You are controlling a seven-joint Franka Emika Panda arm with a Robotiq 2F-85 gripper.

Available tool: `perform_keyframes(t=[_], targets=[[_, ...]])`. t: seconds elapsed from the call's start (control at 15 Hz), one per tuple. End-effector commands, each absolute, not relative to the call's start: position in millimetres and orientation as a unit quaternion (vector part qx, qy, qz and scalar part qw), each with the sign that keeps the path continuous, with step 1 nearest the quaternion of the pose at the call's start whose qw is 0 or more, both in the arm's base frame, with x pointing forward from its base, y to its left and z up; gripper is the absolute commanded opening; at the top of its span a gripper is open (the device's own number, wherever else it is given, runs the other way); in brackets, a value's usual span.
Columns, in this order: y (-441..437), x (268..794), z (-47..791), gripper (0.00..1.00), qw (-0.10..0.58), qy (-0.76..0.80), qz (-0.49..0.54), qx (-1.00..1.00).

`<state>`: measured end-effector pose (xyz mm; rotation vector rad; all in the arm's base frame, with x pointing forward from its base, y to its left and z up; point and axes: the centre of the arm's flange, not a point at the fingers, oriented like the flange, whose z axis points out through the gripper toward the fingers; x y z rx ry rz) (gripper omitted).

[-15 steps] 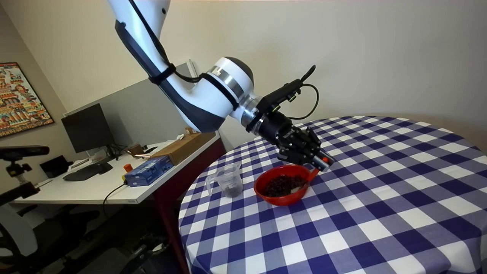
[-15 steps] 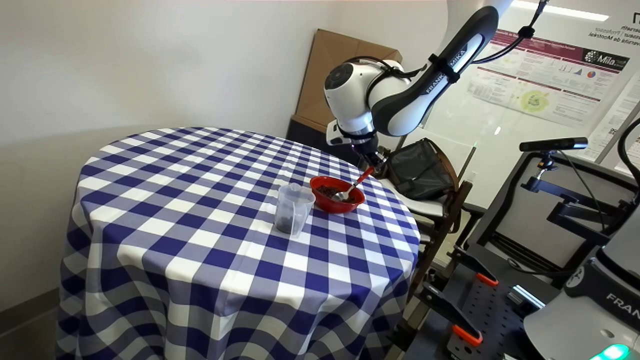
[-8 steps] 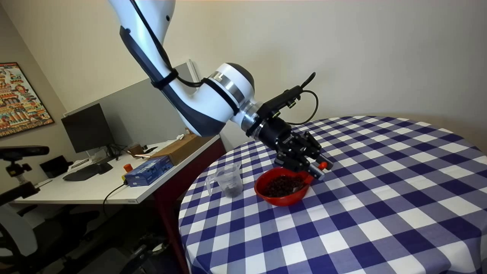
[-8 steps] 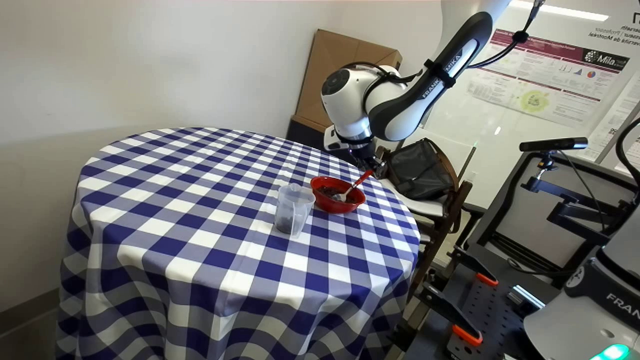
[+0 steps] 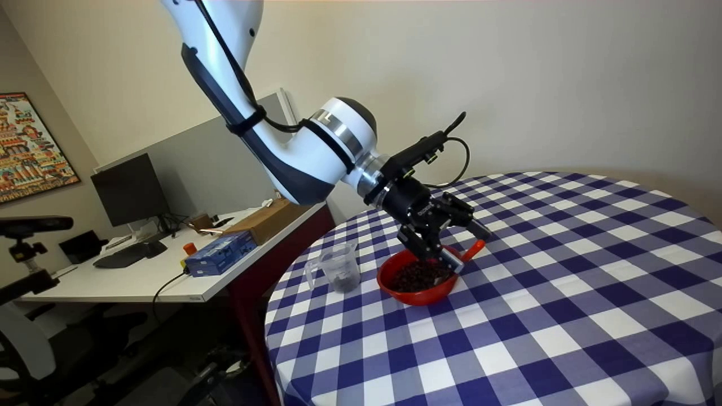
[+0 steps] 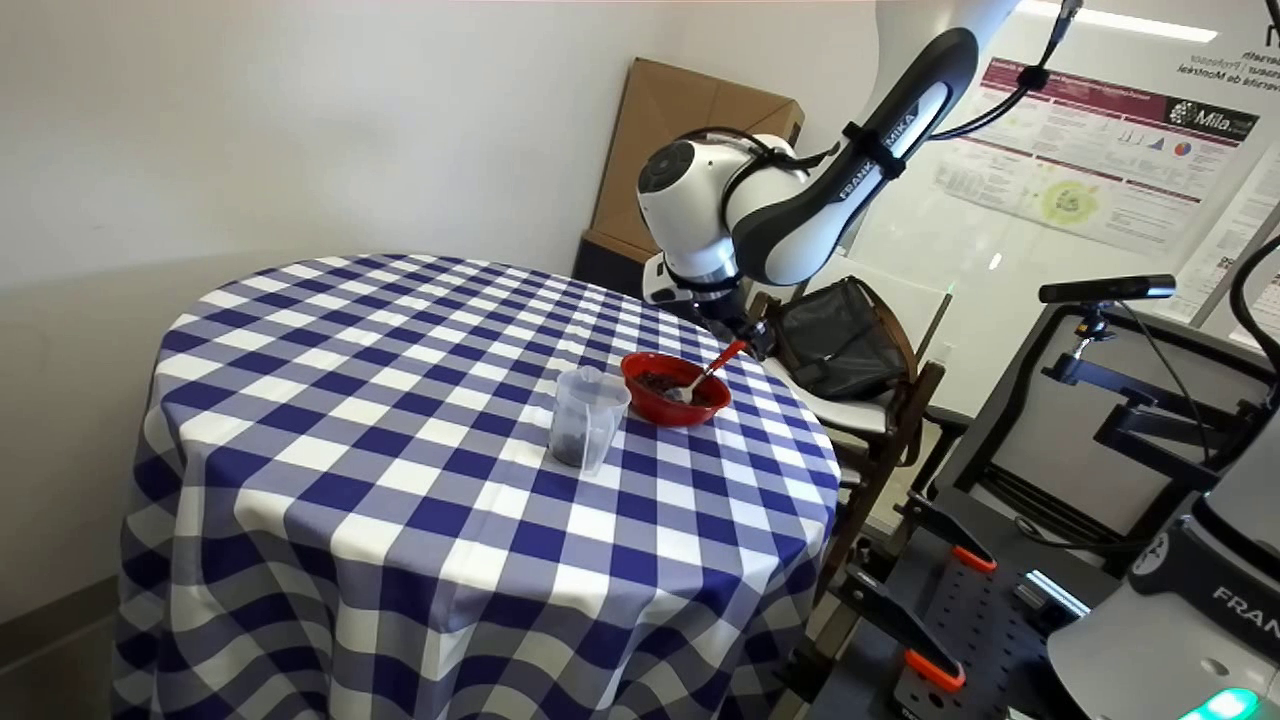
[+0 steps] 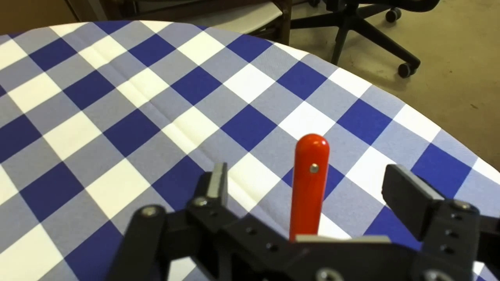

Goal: Put a spoonful of the contents of the bowl into the jug

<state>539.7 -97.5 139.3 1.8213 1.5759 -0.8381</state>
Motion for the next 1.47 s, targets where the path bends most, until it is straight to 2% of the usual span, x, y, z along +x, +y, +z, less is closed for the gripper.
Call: perform_keyframes(t=[0.0, 0.4, 0.73, 1.0, 1.4], targets=[[-87.7, 547.8, 146.0, 1.00, 0.278, 0.599, -0.299, 0.689], [-47.5, 551.3, 182.2, 1.00, 0.246, 0.600, -0.244, 0.721], [-23.8, 560.9, 252.2, 1.00, 0.217, 0.571, -0.162, 0.775], [-16.1, 560.8, 327.0, 1.00, 0.186, 0.512, -0.077, 0.835], [3.2, 534.0, 415.8, 1.00, 0.115, 0.385, 0.013, 0.916]])
